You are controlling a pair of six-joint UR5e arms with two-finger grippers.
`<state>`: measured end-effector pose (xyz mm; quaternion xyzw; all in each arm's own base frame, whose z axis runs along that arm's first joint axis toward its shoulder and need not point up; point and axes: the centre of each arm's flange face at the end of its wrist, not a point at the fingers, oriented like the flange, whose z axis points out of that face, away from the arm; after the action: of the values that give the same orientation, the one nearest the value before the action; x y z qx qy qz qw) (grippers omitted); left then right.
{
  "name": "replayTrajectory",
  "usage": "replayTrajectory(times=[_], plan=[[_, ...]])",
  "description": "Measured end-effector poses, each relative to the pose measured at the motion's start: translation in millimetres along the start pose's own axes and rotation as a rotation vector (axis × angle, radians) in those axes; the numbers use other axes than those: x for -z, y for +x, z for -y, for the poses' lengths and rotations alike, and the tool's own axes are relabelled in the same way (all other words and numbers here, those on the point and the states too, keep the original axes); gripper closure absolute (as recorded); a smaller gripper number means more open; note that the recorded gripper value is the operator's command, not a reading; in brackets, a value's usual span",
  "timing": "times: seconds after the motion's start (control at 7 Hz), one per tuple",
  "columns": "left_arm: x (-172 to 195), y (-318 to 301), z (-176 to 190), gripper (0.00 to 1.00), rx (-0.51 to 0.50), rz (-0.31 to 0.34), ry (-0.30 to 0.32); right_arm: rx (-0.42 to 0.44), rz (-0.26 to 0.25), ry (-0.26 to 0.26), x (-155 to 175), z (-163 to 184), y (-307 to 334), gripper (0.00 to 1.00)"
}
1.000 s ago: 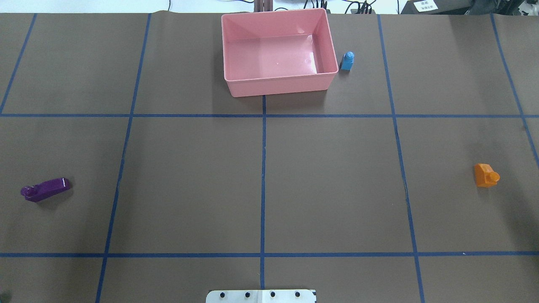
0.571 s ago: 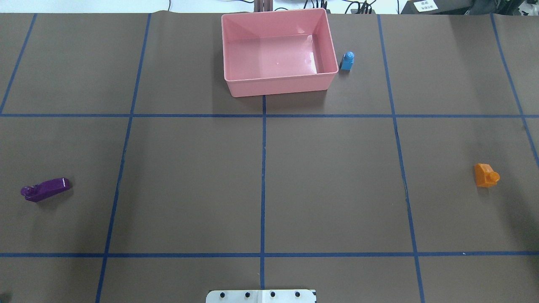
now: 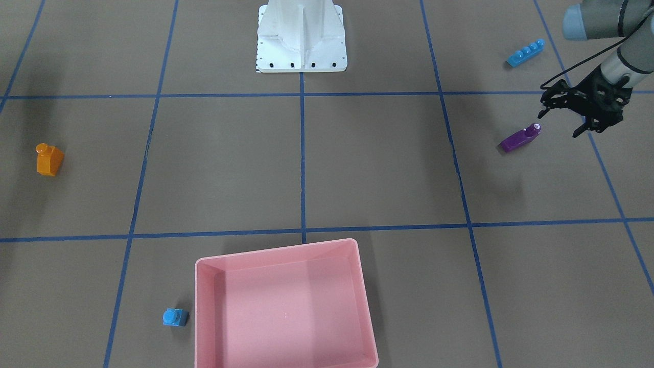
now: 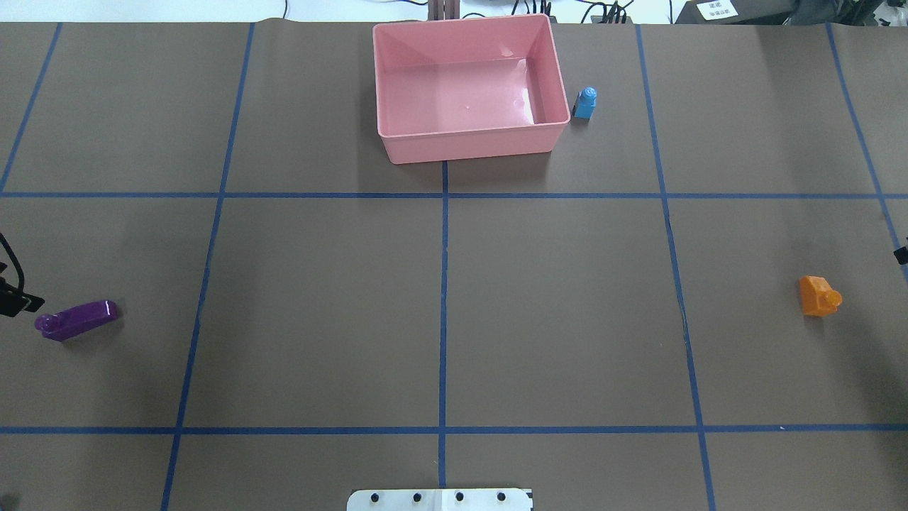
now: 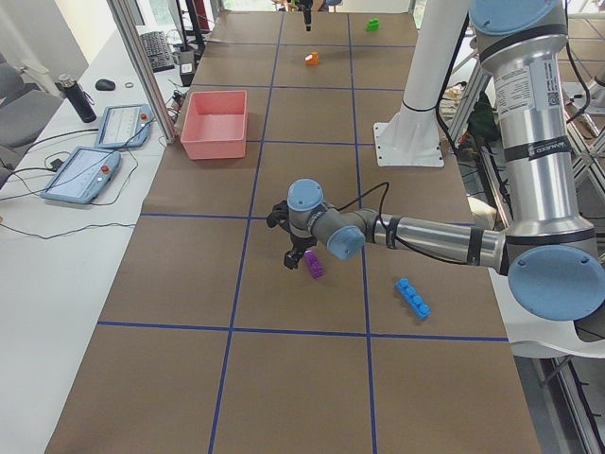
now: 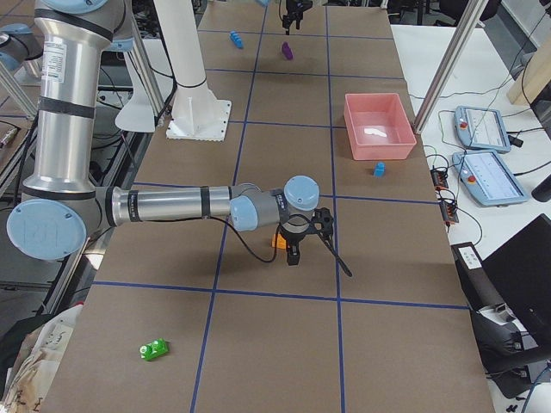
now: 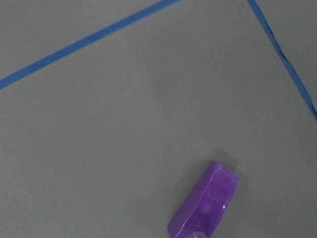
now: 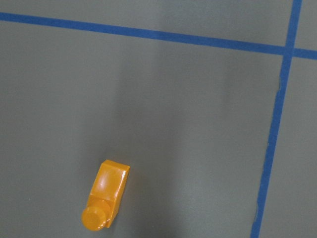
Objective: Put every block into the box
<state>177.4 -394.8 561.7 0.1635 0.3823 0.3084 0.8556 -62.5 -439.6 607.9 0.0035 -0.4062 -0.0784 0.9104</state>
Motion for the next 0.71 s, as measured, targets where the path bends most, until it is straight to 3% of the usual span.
replayTrajectory(times=[0.29, 0.43, 0.71], plan=[[-29.1, 22.7, 0.4, 0.01, -0.168, 0.062, -0.041, 0.021, 0.001, -0.016, -8.1, 2.1, -9.4, 0.00], [-40.1, 31.2, -1.2, 0.03, -0.202, 0.070, -0.060, 0.028, 0.001, -0.022, -11.2, 2.9, -12.3, 0.00], [-55.0, 38.0, -5.1, 0.24, -0.221, 0.066, -0.090, 0.037, 0.001, -0.037, -19.4, 5.6, -16.0, 0.00]])
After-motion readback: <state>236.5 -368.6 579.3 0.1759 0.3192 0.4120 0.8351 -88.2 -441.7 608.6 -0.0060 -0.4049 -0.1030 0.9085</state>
